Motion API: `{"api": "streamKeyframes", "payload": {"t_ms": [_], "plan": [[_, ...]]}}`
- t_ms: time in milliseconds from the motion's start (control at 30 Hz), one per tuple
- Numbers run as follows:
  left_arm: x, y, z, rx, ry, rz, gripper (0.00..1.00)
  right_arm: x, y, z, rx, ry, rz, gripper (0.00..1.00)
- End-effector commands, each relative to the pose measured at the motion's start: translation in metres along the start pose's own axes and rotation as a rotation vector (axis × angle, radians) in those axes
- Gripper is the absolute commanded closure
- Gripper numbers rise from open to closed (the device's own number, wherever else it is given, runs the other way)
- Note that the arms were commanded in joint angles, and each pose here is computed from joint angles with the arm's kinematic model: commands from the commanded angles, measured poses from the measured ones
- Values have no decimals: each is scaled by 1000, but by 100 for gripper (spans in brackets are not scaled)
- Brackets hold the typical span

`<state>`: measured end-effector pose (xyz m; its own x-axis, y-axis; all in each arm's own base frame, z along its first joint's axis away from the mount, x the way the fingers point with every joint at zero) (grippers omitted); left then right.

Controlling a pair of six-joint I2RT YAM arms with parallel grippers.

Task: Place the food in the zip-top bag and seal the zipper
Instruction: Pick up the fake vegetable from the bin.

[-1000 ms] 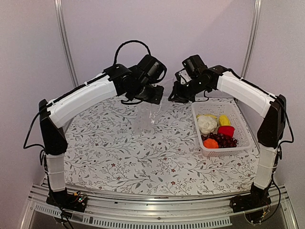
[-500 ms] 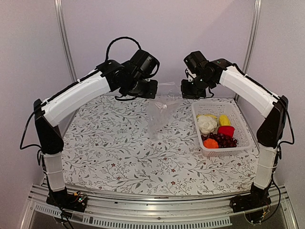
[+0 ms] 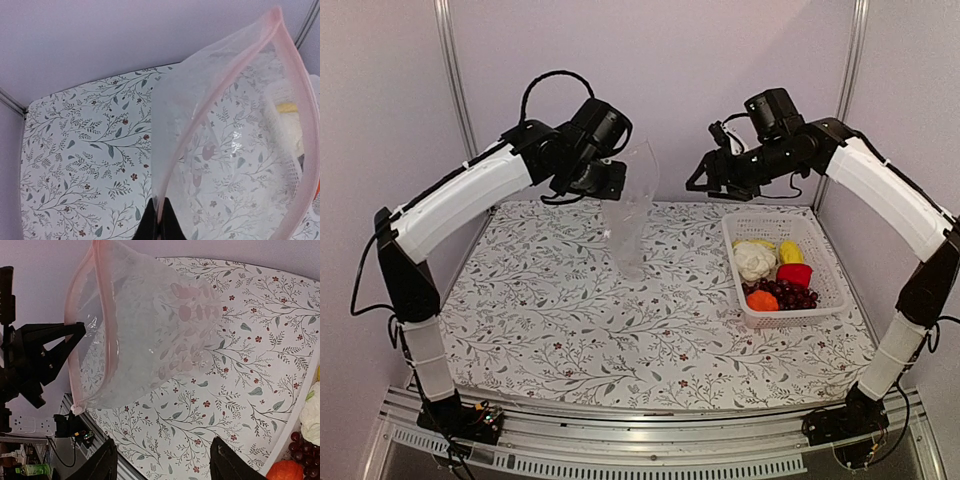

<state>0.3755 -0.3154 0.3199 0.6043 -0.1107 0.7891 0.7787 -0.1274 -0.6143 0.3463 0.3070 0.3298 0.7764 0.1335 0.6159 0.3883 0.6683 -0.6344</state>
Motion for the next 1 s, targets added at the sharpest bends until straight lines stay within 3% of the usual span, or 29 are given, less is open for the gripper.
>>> {"api": "streamKeyframes", "payload": {"t_ms": [0,200,467,633,967], "plan": [[5,-22,54,139,62,-15,100,2,-37,-18,31,12,-63,38],[8,-47,86,221,182,-19,100,-23,-46,-136,-265,216,-60,41],[-37,-8,37,-30,191,97,100,-46,-22,-249,-490,353,-7,52],[-43,2,18,-118,127,117,100,-50,-7,-286,-524,376,51,53],[-48,2,13,-144,87,135,100,-81,30,-306,-412,484,168,32]]}}
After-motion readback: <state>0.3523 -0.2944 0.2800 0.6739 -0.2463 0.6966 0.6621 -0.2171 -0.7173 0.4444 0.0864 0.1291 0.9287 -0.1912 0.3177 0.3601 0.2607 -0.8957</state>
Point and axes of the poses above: each gripper's point midway between its finger pads, its own y axis out along the fingers, its own z axis along the line the jaws close on, x = y × z, the point moved 2 cm from there along -y, back along the fingers, and after that the axes turned 4 degrees about -y, right-handed, at the moved point
